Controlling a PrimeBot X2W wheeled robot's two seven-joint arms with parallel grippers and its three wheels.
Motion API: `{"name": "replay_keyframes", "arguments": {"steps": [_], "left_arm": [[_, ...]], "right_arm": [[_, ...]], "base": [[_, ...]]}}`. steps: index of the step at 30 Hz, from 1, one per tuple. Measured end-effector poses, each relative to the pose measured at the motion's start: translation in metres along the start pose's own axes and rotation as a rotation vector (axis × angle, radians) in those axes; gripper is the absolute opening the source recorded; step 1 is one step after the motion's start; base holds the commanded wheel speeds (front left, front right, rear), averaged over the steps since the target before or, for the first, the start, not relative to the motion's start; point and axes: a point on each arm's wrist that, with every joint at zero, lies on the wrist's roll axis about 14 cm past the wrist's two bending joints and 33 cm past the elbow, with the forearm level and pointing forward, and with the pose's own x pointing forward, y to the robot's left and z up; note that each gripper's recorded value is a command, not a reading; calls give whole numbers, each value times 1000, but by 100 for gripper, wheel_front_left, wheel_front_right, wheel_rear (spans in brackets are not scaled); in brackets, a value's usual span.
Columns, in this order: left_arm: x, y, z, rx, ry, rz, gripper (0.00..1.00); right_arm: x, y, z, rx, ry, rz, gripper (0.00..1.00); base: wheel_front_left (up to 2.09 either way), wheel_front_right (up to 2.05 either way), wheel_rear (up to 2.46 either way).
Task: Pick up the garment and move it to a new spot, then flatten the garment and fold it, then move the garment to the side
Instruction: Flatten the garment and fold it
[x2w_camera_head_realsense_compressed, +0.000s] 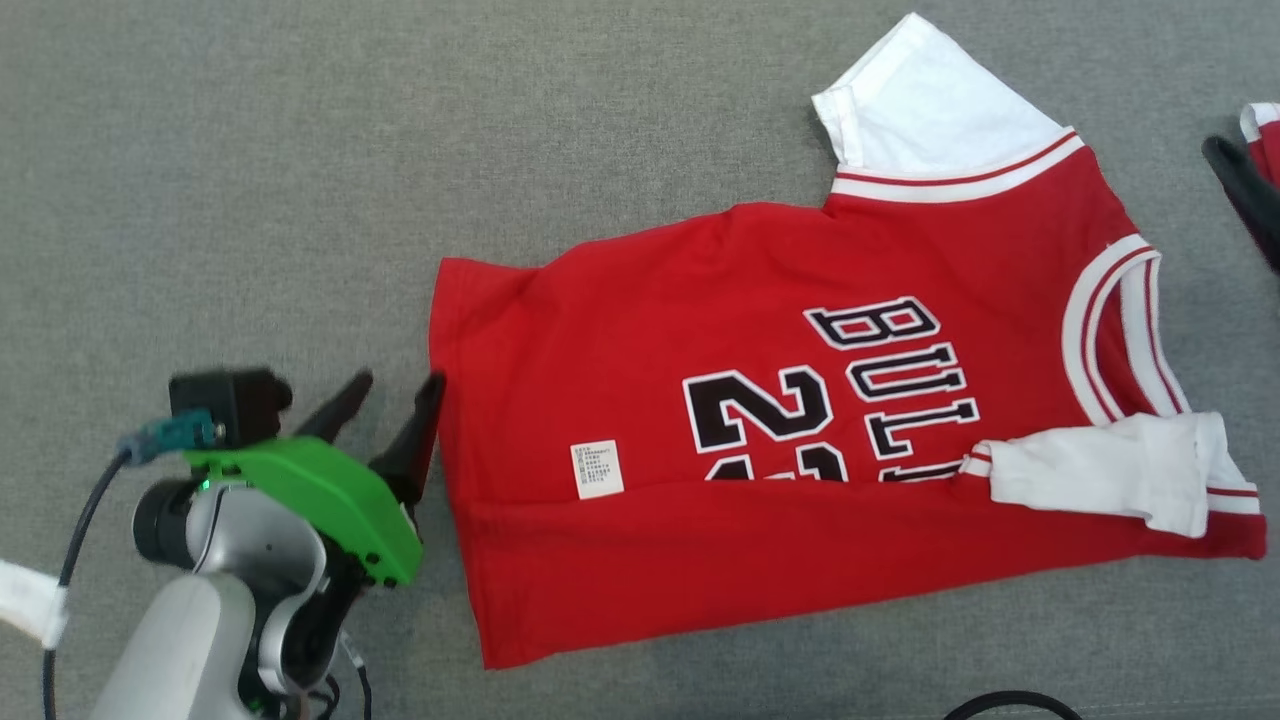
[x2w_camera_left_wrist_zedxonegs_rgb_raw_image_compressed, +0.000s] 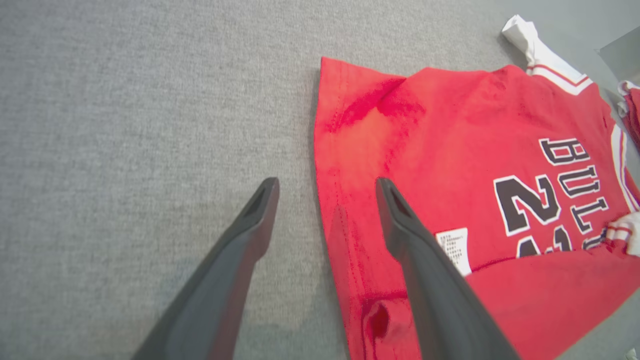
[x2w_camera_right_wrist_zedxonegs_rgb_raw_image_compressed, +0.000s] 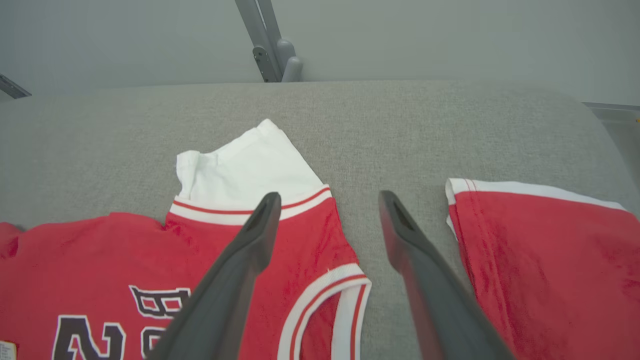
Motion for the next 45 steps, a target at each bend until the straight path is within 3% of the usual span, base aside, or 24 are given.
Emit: {"name": "replay_keyframes", "arguments": {"steps": [3,6,11,15,19,34,35,37,38,39,40,45], "left_arm": [[23,2,13,24,-9,3,100],[54,-1,20,50,7,-17,100],[88,2,11,68,62,-28,100],[98,12,8,91,71,-8,100],[99,21,8,115,54,2,100],[94,26,0,102,95,-17,100],[93,24,0,97,98,-23,89],[92,20,-2,93,111,-41,35],[91,18,-3,87,114,-49,7],[90,15,-4,82,118,-62,0],[89,11,-4,82,125,-76,0],[87,-1,-7,52,122,-112,0]], "right_arm": [[28,5,12,-8,-25,1,100],[72,19,19,-86,-12,14,100],[134,39,12,-154,25,41,100],[173,49,-5,-171,68,54,100],[205,79,-48,-144,161,127,100],[219,72,-64,-106,209,137,100],[218,71,-64,-104,214,136,100],[214,70,-64,-99,225,135,100],[213,69,-64,-97,229,136,90],[211,69,-64,-95,235,136,26],[209,68,-64,-95,239,136,0],[199,64,-62,-74,241,135,0]], "base": [[0,0,0],[0,0,0],[0,0,0],[0,0,0],[0,0,0],[0,0,0],[0,0,0],[0,0,0],[0,0,0],[0,0,0],[0,0,0],[0,0,0]]}}
